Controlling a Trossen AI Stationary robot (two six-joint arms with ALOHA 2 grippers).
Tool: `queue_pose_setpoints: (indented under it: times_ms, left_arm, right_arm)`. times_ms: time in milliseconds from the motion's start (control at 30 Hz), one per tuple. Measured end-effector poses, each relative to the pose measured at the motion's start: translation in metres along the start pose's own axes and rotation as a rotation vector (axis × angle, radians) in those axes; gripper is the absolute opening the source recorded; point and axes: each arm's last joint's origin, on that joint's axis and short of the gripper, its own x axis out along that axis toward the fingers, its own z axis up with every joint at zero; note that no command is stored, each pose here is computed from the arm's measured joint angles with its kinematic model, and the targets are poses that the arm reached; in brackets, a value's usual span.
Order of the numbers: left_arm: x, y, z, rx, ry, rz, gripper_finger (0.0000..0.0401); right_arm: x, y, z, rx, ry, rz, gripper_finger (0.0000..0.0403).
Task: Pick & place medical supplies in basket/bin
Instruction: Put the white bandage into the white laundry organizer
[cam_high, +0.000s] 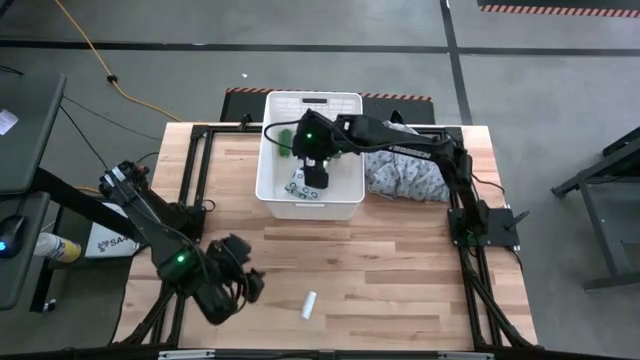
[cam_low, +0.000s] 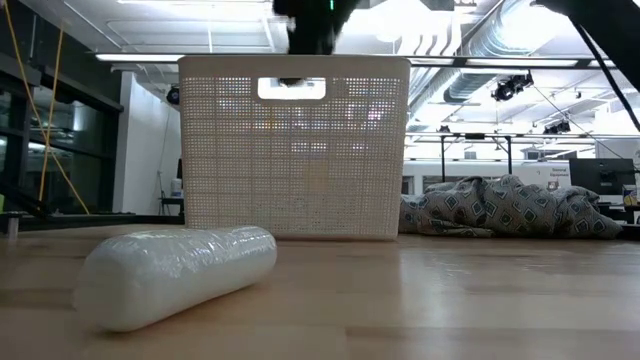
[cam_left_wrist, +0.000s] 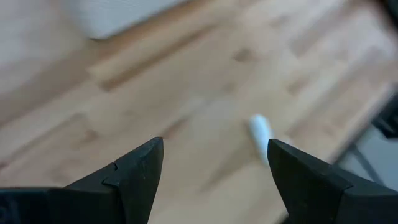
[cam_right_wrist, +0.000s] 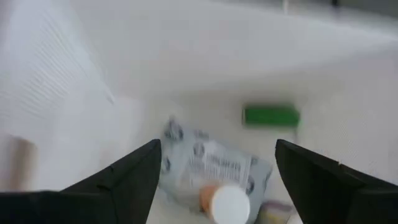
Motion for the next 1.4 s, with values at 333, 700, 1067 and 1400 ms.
queue_pose_setpoints:
  times_ms: [333, 700, 1067, 1400]
  left_arm:
    - [-0.017, -0.029, -0.03, 0.051, 0.051, -0.323, 0.0319]
    - [0.009, -0.047, -0.062, 0.118, 0.042, -0.315, 0.0319]
    - [0.037, -0.056, -0.078, 0.067, 0.048, -0.264, 0.0319]
    - [0.081, -0.062, -0.063, 0.087, 0.092, -0.137, 0.0319]
  right_arm:
    - [-0.079, 0.044, 0.034, -0.108, -0.178, -0.136, 0.0304]
    - [-0.13, 0.085, 0.022, -0.029, -0.144, -0.13, 0.0304]
    - [-0.142, 0.12, 0.01, 0.007, -0.053, -0.062, 0.0304]
    - [-0.145, 0.131, 0.008, 0.051, -0.048, -0.065, 0.0304]
